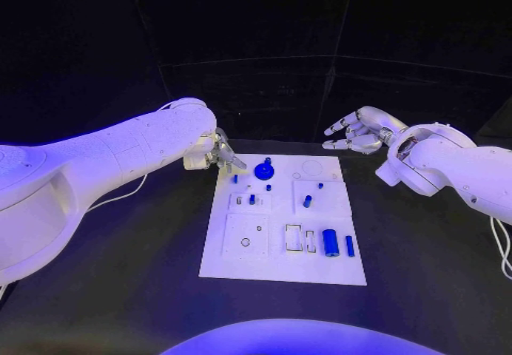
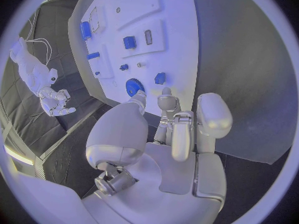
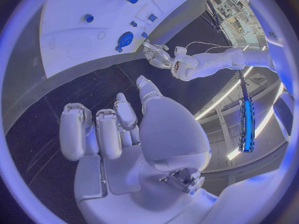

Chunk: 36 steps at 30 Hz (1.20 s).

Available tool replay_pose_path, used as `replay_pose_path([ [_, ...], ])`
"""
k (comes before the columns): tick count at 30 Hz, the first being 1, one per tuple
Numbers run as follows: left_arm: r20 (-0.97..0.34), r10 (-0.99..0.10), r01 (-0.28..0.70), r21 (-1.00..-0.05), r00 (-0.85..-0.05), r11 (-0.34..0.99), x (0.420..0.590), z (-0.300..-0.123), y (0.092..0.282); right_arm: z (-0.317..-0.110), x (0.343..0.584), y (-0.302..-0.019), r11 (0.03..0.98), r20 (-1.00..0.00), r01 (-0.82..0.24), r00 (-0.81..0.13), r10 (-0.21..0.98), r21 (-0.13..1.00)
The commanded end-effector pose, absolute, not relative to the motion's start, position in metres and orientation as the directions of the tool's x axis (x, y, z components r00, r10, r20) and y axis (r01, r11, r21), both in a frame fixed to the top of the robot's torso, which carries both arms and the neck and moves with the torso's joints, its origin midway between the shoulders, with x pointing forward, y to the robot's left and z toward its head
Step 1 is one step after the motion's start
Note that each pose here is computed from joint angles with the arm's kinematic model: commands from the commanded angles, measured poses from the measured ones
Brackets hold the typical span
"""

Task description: Assemble the parts on the task board

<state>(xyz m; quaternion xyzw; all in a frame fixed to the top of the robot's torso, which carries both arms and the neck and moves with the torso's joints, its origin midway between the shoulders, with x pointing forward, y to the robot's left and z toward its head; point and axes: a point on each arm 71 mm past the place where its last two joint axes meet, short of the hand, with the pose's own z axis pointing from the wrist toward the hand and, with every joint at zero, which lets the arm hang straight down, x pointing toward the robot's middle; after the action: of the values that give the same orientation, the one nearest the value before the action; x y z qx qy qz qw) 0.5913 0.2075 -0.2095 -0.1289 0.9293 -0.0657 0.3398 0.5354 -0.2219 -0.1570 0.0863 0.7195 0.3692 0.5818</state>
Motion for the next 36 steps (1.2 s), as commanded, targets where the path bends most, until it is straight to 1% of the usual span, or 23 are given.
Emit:
replay_pose_path([
  [1, -0.618, -0.262, -0.168, -0.207, -0.742, 0.964, 0.592, -0.210, 0.205, -0.156, 0.535, -0.221, 0.710, -0.775, -0.314, -0.310, 0.551, 0.631],
  [22, -0.593, -0.245, -0.158, -0.197, -0.767, 0.968, 0.589, -0.218, 0.202, -0.156, 0.535, -0.220, 0.709, -0.774, -0.315, -0.314, 0.550, 0.631],
  [36, -0.585, -0.243, -0.154, -0.199, -0.774, 0.968, 0.589, -0.220, 0.203, -0.156, 0.535, -0.220, 0.709, -0.774, -0.315, -0.313, 0.550, 0.631],
])
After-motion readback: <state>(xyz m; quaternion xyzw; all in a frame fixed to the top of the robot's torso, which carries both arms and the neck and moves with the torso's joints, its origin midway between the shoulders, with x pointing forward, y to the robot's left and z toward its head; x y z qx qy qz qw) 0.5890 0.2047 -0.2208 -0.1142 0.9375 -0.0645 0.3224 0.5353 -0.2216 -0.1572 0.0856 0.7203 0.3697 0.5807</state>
